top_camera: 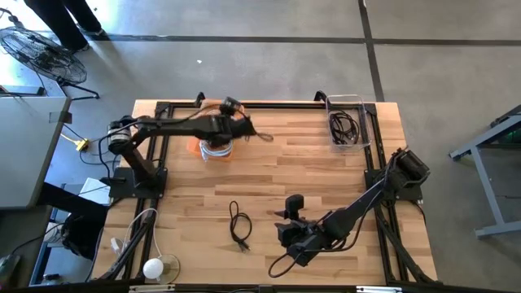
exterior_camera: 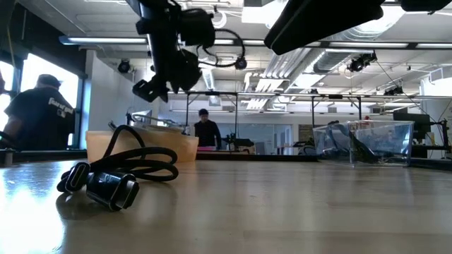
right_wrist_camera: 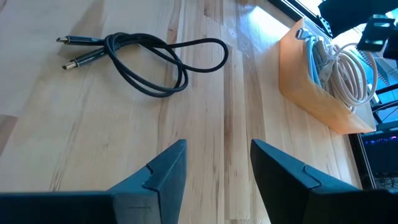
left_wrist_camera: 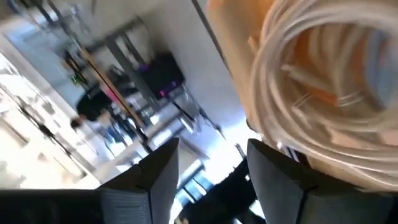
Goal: Pick & Place USB Port
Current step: Put the black charger cable into the transparent bin
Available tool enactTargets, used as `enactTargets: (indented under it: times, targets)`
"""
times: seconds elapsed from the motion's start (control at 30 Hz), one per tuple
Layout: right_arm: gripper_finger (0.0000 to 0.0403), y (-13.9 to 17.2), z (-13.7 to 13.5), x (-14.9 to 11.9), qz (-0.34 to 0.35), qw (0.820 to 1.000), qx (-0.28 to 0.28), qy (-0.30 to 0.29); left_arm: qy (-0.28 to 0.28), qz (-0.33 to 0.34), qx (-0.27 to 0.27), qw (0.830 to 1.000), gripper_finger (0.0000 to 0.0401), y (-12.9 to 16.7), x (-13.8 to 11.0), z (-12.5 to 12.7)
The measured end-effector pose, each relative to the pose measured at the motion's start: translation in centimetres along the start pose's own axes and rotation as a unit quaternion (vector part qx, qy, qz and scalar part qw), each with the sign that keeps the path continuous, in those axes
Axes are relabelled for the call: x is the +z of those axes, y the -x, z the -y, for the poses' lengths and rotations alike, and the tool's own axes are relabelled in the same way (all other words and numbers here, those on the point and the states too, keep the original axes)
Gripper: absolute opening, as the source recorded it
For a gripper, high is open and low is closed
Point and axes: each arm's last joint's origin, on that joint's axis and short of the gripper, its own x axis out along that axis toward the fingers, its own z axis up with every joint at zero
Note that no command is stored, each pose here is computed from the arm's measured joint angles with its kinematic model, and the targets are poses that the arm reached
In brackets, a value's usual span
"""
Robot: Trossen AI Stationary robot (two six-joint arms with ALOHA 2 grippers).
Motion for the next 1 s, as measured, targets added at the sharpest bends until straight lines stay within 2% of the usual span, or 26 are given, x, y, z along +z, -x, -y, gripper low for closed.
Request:
enactTargets:
  times: [0.13, 0.2, 0.3, 0.4, 0.53, 0.6, 0.67, 0.73, 0.87, 1.0]
  targets:
    - [0.0169, 0.0, 0.0, 0.0, 0.000, 1.000, 0.000, 0.000, 0.004, 0.063, -0.002, 0.998, 0.0184, 3.5, 0.1, 0.7]
    - [0.0170, 0.0, 0.0, 0.0, -0.001, 1.000, 0.000, -0.003, 0.028, 0.110, -0.015, 0.993, 0.0184, 5.6, -0.3, 1.0]
    - [0.0169, 0.0, 0.0, 0.0, -0.002, 1.000, 0.002, -0.009, 0.073, 0.182, -0.075, 0.978, 0.0184, 8.5, -1.9, 1.7]
    - [0.0170, 0.1, -0.1, -0.1, -0.002, 1.000, 0.003, -0.009, 0.113, 0.257, -0.176, 0.943, 0.0184, 11.1, -3.7, 2.6]
    - [0.0170, 0.1, -0.1, 0.0, 0.001, 1.000, 0.003, -0.012, 0.134, 0.353, -0.307, 0.874, 0.0184, 13.9, -5.4, 3.3]
    - [0.0170, 0.1, -0.1, 0.1, 0.005, 1.000, 0.004, -0.016, 0.135, 0.392, -0.341, 0.844, 0.0184, 15.0, -5.7, 3.5]
    - [0.0170, 0.1, -0.1, 0.2, 0.009, 1.000, 0.005, -0.020, 0.136, 0.410, -0.352, 0.830, 0.0184, 15.9, -5.7, 3.7]
    - [0.0170, 0.1, -0.1, 0.3, 0.014, 1.000, 0.005, -0.023, 0.138, 0.419, -0.352, 0.825, 0.0184, 16.7, -5.6, 4.0]
    - [0.0170, 0.1, -0.1, 0.5, 0.019, 1.000, 0.006, -0.023, 0.125, 0.422, -0.350, 0.827, 0.0184, 17.8, -4.3, 5.0]
    - [0.0170, 0.1, -0.1, 0.5, 0.021, 1.000, 0.006, -0.017, 0.042, 0.429, -0.331, 0.840, 0.0184, 18.7, -2.9, 6.7]
